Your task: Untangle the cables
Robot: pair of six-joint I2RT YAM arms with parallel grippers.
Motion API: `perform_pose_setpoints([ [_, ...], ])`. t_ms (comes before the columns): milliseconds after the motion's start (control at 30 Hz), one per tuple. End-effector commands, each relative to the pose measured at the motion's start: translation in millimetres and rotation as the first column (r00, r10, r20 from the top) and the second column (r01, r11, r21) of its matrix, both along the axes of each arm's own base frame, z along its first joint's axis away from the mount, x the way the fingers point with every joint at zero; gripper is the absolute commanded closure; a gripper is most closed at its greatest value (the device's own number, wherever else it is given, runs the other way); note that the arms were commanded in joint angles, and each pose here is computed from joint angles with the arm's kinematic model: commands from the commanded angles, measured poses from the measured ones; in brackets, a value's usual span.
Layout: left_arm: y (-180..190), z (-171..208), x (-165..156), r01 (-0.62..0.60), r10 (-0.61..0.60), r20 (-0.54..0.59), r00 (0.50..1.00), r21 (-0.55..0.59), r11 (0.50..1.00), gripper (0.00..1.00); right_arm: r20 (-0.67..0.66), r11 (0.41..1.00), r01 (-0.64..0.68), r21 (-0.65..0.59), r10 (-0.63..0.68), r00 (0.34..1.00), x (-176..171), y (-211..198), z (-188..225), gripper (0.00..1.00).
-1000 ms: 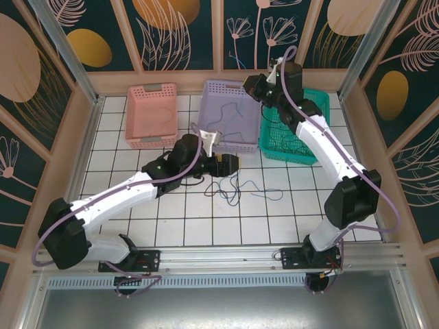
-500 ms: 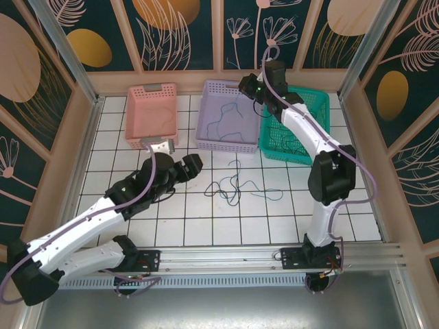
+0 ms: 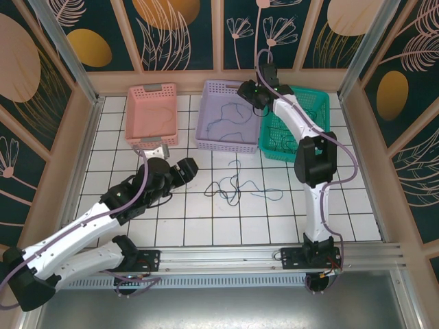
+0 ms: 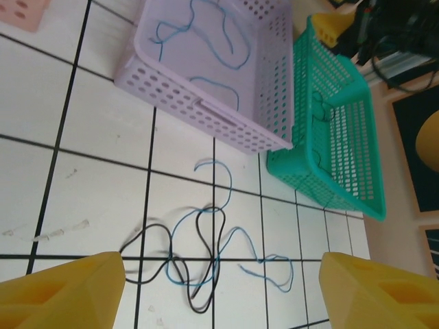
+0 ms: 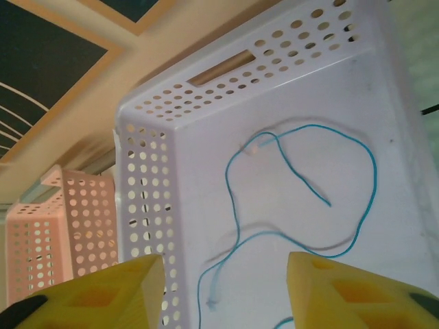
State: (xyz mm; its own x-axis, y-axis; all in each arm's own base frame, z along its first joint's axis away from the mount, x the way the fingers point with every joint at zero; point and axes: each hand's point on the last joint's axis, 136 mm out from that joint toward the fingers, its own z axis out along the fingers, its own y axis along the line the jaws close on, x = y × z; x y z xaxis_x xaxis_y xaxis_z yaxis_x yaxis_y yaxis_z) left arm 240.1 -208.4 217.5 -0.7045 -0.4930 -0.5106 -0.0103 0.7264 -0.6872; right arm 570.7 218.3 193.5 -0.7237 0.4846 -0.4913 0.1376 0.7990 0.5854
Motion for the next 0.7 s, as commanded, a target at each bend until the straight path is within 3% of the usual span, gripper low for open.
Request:
perform_pose_setpoints([
  [0,-12.2,-26.8,-6.1,0.047,-0.048,-0.085,0.995,-0.008,0.999,0.26,0.096,0.999,0.027,-0.038,-0.023,0.995,-25.0,-14.4,62.3,0.48],
  [200,-26.0,-52.0,-7.9,0.085,-0.087,-0.168,0.982,-0.016,0.996,0.31,0.100,0.990,-0.021,-0.143,0.035,0.994,-118.5,-9.9,60.9,0.52],
  [433,-42.0,-87.7,-6.3,0.148,-0.150,-0.284,0.947,-0.030,0.989,0.41,-0.118,0.964,-0.180,-0.197,0.159,0.980,-249.6,13.5,-30.2,0.54],
  [533,-51.5,-105.1,-6.4,0.179,-0.184,-0.328,0.927,-0.048,0.983,0.44,-0.171,0.961,-0.203,-0.189,0.172,0.970,-272.4,19.4,-59.2,0.54],
  [667,-64.3,-124.5,-6.1,0.217,-0.222,-0.376,0.900,-0.056,0.975,0.45,-0.220,0.968,-0.177,-0.177,0.137,0.966,-274.4,19.7,-89.4,0.53],
])
